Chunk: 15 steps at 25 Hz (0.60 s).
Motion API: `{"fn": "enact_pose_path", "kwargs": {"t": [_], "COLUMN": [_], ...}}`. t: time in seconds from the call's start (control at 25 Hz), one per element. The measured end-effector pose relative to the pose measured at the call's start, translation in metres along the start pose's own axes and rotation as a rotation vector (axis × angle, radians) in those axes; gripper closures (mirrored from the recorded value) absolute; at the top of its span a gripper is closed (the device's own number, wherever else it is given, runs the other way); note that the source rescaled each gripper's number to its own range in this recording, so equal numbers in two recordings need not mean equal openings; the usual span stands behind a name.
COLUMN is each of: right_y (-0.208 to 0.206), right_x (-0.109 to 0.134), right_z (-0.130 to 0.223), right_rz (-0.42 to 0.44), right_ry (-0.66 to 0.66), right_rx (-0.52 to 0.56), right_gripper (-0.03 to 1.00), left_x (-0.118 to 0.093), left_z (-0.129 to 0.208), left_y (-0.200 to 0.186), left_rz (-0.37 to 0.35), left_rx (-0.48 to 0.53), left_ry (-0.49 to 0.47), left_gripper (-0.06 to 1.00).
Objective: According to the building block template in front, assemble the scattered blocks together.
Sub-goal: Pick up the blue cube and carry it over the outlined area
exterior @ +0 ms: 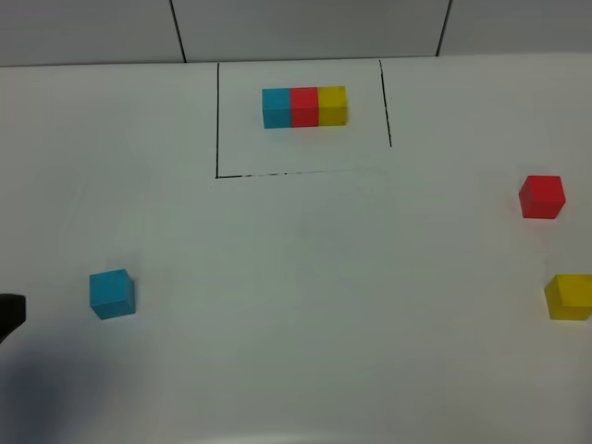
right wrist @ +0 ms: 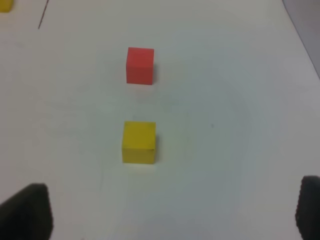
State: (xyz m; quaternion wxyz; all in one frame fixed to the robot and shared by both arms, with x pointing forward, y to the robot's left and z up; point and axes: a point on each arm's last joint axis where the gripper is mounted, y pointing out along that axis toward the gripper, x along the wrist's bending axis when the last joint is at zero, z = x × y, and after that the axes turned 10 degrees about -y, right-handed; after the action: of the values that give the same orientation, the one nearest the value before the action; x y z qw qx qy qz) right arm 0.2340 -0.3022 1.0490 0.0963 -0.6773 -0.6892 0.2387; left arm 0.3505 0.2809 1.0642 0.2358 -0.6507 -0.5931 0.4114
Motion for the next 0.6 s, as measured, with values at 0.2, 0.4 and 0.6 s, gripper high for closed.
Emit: {"fn": "enact_pose_path", "kwargs": {"t": [0.2, 0.4, 0.6], "right_y": [0.0, 0.0, 0.0], "right_x": [0.0, 0.0, 0.0], "right_z": [0.0, 0.0, 0.0], "right_rz": [0.0, 0.0, 0.0], "right_ry": [0.0, 0.0, 0.0], "right_rx": [0.0, 0.0, 0.0], "right_gripper": [-0.03, -0.03, -0.03], "left_x": [-0.005, -0.013, -0.023], "left_z": [-0.042, -0.065, -0.066], "left_y": [0.044, 0.099, 0.147], "left_rz": [-0.032, -0.044, -0.122], "left_rx": [0.19, 0.358, 0.451], "left_ry": [-0.045, -0.067, -0.134], "left_gripper": [-0.04, -0.04, -0.04]}}
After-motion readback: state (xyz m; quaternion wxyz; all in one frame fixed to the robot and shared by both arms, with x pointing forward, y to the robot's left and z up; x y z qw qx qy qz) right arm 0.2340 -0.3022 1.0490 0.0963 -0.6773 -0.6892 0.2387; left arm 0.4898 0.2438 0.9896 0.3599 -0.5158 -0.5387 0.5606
